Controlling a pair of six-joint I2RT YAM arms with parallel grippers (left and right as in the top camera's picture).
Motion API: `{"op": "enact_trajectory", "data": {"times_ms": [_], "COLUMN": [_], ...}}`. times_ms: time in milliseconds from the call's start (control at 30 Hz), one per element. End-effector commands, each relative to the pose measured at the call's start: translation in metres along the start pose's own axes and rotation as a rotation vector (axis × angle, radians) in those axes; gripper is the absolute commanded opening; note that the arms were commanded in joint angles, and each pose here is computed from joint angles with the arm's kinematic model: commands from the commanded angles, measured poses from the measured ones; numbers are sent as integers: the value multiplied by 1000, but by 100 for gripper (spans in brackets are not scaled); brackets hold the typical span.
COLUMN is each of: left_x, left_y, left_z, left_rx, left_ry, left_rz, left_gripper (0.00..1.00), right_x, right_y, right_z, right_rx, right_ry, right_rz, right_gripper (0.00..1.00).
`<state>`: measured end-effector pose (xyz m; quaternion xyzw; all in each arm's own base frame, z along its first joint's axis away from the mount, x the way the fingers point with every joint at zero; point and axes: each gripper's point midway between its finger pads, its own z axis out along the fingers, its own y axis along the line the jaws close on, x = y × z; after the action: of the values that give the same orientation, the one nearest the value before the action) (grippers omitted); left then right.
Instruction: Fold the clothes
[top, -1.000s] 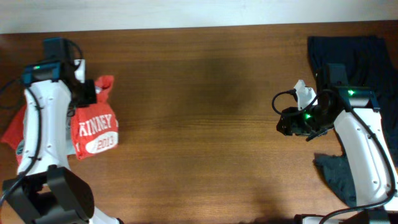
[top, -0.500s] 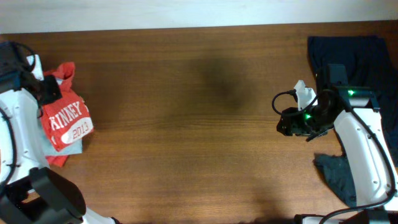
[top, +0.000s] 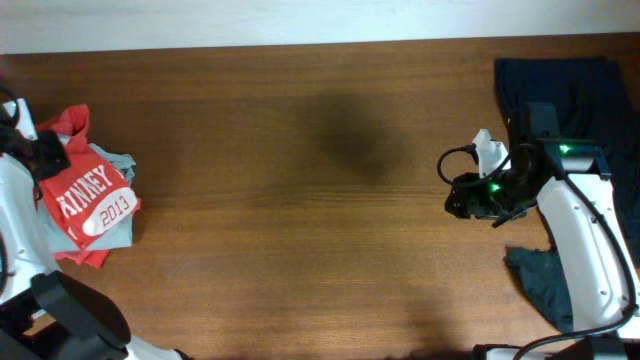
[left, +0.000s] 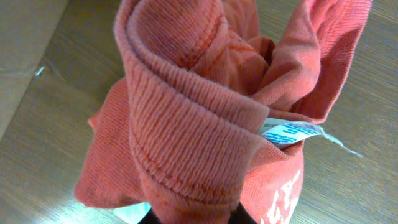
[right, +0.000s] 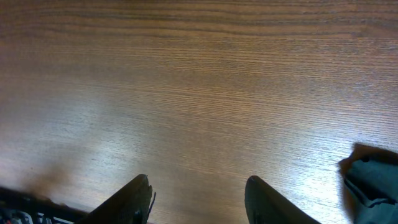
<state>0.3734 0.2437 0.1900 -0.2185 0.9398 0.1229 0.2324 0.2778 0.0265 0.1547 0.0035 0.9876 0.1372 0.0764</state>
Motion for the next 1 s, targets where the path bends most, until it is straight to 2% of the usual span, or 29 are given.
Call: {"op": "enact_trajectory", "data": {"times_ms": [0,100,333,600,633,667,700,733,767,900,967], "left_x": [-2,3,9,17,18,18,19,20,22,26,23], "left_y": [15,20,34,56,59,62,65,68,71,75,66], "left_z": [10,22,28,28,28,28,28,28,28,28,28], "left_rx": [-14,-18,-31,-54,-58,-61,-65,-68,-72,-64,-6], "left_ry": [6,37,56,71,72,73,73,74,77,86,78], "left_rz": [-41,-51,-81,-155,-164,-177,-201,-221,-247,-280,-284], "left_gripper": [4,7,8,21,29,48,75,94,99,99,99], "right_x": [-2,-2,-2,-1,-1,-1,-1,-1,-1,-1,-1], "right_y": [-3,-3,-3,-3,-3,-3,-3,-3,-3,-3,-3], "right_z": [-3,-3,-3,-3,-3,-3,-3,-3,-3,-3,-3], "right_rx": [10,10,10,10,10,10,10,10,10,10,10], "right_ry": [-6,-6,-6,-4,-4,-4,-3,-2,-2,-2,-1], "right_rz": [1,1,1,2,2,2,2,2,3,3,3], "right_gripper": [54,54,54,56,54,54,54,54,54,54,54]}}
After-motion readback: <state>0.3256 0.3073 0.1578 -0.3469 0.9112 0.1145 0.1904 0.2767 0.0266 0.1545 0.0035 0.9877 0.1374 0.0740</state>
